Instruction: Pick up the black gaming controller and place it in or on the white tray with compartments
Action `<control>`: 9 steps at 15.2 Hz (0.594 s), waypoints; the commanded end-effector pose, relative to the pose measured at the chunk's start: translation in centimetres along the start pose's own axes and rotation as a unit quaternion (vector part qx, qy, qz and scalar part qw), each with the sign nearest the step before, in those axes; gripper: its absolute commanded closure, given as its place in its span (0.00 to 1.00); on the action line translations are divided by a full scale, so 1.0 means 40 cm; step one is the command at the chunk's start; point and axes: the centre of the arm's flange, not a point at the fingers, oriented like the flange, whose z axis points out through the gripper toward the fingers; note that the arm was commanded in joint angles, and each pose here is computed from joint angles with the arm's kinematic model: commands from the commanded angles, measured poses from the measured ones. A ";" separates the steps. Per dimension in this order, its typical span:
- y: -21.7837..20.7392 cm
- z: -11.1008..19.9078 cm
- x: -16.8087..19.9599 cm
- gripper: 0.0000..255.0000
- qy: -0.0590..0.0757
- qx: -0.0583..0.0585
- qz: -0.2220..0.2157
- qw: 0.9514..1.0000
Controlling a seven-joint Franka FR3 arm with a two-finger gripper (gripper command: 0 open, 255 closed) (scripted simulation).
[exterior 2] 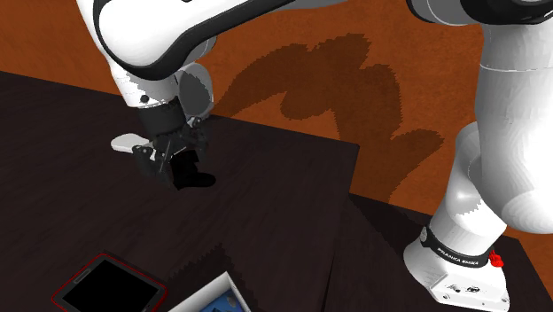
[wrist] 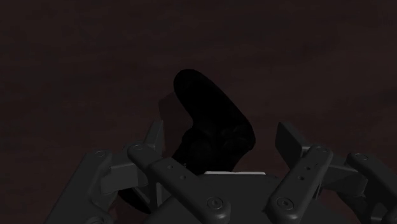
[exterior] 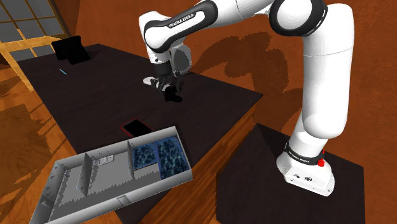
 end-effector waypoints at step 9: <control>0.001 0.002 -0.001 1.00 0.000 0.000 0.000 1.000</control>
